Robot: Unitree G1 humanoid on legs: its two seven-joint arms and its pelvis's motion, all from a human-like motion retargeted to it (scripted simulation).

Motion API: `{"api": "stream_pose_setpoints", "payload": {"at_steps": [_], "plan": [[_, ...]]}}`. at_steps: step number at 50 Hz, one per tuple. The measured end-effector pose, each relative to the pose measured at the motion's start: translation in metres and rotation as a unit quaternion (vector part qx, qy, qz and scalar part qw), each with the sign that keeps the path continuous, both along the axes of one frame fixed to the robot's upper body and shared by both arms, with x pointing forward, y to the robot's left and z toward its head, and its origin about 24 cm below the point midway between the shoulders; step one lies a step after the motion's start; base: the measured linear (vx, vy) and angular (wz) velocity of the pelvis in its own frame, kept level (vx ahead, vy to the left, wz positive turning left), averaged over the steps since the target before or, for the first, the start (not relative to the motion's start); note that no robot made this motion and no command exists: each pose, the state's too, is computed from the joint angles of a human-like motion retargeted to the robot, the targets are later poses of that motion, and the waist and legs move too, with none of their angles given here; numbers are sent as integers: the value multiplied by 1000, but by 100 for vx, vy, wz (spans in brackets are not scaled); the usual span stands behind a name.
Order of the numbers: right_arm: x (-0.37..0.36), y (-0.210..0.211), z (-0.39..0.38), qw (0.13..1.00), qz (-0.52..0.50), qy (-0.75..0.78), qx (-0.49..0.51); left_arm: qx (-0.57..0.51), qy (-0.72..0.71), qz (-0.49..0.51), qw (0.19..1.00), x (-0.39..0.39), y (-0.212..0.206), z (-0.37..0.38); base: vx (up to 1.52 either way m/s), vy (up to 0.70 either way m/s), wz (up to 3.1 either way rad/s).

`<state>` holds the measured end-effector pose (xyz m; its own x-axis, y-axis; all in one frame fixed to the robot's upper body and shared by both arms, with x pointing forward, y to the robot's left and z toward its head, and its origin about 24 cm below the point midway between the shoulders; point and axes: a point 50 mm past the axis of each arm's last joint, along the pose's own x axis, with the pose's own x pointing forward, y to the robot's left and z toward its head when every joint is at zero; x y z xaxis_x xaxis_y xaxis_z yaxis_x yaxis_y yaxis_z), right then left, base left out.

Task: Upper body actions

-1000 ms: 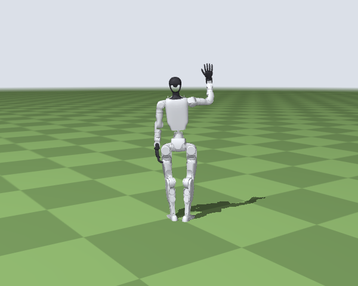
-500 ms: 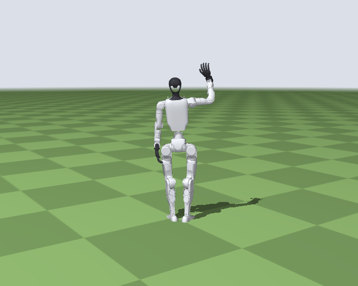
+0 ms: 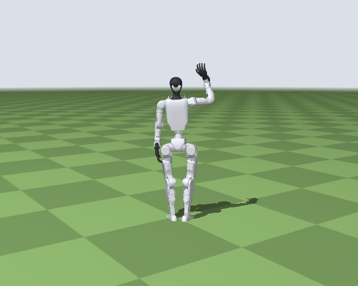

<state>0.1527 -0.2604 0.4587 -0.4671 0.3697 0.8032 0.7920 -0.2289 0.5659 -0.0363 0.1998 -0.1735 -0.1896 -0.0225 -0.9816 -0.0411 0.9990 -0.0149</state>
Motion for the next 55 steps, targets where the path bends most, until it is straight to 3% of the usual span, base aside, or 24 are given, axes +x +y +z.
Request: {"api": "stream_pose_setpoints", "payload": {"at_steps": [3, 8, 13, 17, 21, 24, 30, 34, 38, 42, 47, 55], "plan": [[5, -24, -7, 999, 22, -18, 40, -3, -23, -4, 1000, 14, -2, -2, 0, -1, 29], [26, -92, -44, 931, 255, 78, 249, -4, -60, -2, 998, 32, -4, -4, 4, -3, 50], [24, -133, -102, 870, 365, 97, 318, -2, -65, 10, 998, 33, -5, -4, 2, 0, 10], [6, -137, -164, 874, 347, 89, 329, -2, -48, 13, 999, 22, -4, -4, 0, 0, 0], [-8, -119, -235, 902, 226, 155, 333, -8, -21, 23, 999, 5, -9, -2, 0, 0, 0], [-4, -106, -302, 868, 164, 260, 391, -17, -1, 31, 999, -8, -13, -1, 1, 0, -13], [-12, -54, -461, 636, 172, 509, 554, -30, 13, 6, 999, -18, -15, 0, 0, 1, -9], [-50, -10, -542, 474, 126, 643, 588, -40, 9, -15, 999, -16, -18, -1, 0, 2, -2], [-108, 34, -607, 203, 27, 773, 600, -53, -4, -36, 998, -9, -22, -3, -3, 7, 3], [-183, 66, -631, -89, -97, 763, 633, -62, -22, -60, 996, 3, -25, -4, -1, 6, 31], [-201, 79, -633, -151, -51, 659, 735, -68, -44, -71, 994, 13, -31, -6, 1, 2, 22], [-179, 49, -634, -232, 43, 560, 794, -79, -38, -88, 992, 11, -35, -6, -3, 5, 53]]}}
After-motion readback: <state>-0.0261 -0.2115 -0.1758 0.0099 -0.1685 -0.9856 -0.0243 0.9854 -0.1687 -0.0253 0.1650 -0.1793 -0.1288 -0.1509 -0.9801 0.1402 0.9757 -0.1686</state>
